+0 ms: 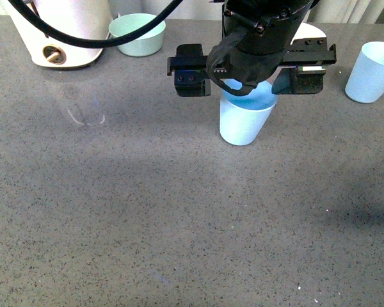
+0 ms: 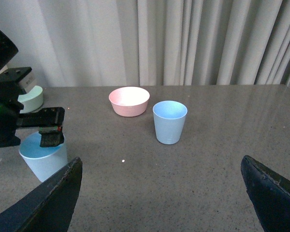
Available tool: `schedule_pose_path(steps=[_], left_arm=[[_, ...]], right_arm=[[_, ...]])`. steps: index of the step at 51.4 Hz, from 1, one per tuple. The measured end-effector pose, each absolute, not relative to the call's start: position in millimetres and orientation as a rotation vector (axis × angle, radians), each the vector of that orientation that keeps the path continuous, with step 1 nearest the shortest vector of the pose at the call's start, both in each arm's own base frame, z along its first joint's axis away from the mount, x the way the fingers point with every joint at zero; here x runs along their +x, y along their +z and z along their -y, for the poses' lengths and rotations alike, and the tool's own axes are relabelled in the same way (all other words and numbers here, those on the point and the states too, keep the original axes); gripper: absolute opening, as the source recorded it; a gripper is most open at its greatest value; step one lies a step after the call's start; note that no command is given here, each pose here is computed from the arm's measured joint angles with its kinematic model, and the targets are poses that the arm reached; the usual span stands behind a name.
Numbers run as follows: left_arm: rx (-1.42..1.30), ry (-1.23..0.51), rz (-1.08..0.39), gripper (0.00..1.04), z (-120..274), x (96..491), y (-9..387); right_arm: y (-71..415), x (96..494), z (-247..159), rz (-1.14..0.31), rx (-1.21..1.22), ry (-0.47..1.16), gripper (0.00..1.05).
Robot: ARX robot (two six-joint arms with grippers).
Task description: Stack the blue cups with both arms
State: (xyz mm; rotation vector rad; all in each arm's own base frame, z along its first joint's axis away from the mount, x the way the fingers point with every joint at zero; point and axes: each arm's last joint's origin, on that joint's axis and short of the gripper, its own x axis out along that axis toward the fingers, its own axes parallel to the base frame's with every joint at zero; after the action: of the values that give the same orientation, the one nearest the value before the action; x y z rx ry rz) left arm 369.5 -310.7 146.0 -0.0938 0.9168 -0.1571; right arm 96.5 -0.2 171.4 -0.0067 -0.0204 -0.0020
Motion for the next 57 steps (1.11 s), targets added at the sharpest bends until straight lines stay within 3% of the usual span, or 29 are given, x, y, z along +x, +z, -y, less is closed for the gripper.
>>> schedule_pose_path(steps=[17,46,51,57], left_arm=[[-0.128,-0.167,-0.825,0.96,296,360,181],[-0.283,-0.175,-0.398,0.96,202,339,259],[-0.145,-0.043,-0.114,0.75,177,324,239],[-0.069,-0.019,0.012,0.50,124,287,229]], right_arm=[[171,96,0,0.020,-0.007,-0.002,0.96],[171,96,0,0.020,-0.007,-0.001,0.96],[171,96,0,0.020,-0.007,0.000,0.96],[171,96,0,0.020,-0.007,-0.002,0.96]])
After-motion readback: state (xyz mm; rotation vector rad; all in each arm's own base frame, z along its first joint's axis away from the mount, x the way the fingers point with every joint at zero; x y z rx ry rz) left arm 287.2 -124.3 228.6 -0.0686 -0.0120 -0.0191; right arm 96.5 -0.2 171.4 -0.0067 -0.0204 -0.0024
